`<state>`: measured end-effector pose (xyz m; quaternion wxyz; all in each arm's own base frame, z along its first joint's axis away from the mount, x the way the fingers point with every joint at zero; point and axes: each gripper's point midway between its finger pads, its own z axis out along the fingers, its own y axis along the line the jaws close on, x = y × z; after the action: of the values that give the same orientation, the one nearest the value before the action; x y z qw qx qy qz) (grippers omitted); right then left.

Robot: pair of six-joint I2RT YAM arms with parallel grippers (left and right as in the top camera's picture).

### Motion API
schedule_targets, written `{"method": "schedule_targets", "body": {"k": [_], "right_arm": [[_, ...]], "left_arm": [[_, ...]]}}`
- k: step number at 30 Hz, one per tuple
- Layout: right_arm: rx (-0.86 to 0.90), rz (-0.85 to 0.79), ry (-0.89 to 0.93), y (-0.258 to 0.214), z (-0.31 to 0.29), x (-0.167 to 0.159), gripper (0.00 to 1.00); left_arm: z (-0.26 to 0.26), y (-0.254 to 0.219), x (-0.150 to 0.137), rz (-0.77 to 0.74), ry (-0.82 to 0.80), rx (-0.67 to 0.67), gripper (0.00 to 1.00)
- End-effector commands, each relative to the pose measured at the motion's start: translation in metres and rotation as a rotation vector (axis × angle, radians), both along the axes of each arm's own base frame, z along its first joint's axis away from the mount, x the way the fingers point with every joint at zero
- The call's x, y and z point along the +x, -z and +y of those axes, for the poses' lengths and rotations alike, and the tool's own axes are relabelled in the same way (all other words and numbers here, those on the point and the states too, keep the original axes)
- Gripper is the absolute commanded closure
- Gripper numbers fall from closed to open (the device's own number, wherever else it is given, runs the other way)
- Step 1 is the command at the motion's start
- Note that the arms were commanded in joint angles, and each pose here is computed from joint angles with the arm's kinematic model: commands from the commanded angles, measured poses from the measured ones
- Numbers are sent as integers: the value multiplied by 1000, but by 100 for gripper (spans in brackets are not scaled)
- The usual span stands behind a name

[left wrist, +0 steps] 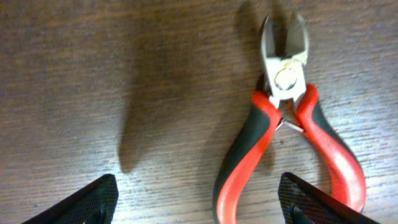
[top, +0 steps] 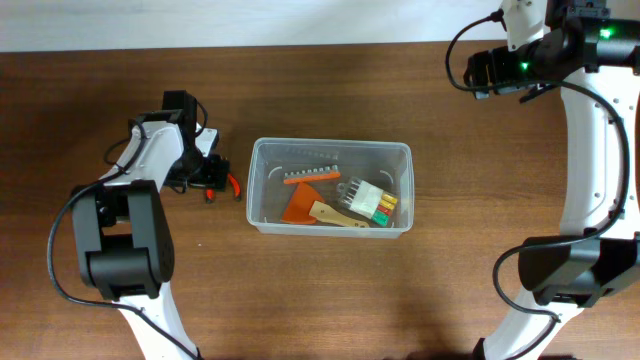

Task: Pack container
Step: 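Lower the left gripper onto the red-black pliers and grasp them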

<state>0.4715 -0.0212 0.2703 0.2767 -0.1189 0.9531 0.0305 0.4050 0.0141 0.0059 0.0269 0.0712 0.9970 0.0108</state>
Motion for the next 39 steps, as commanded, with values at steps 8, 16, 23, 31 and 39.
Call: {"method": "schedule_targets", "body": {"k": [8,16,23,31,39], "right_arm": [[-2,0,18,-2,-3,-1,1],[-2,0,18,-2,-3,-1,1],[-2,0,18,-2,-3,-1,1],[-2,0,18,-2,-3,-1,1],[-2,0,18,-2,-3,-1,1]], "left_arm": [[-4,27,-22,64,13,18,16],[-2,35,-35,100,14,31,41],[-2,35,-35,101,14,31,71],[-3,35,-35,100,14,27,98],[-8,22,-23,75,14,-3,98]]}}
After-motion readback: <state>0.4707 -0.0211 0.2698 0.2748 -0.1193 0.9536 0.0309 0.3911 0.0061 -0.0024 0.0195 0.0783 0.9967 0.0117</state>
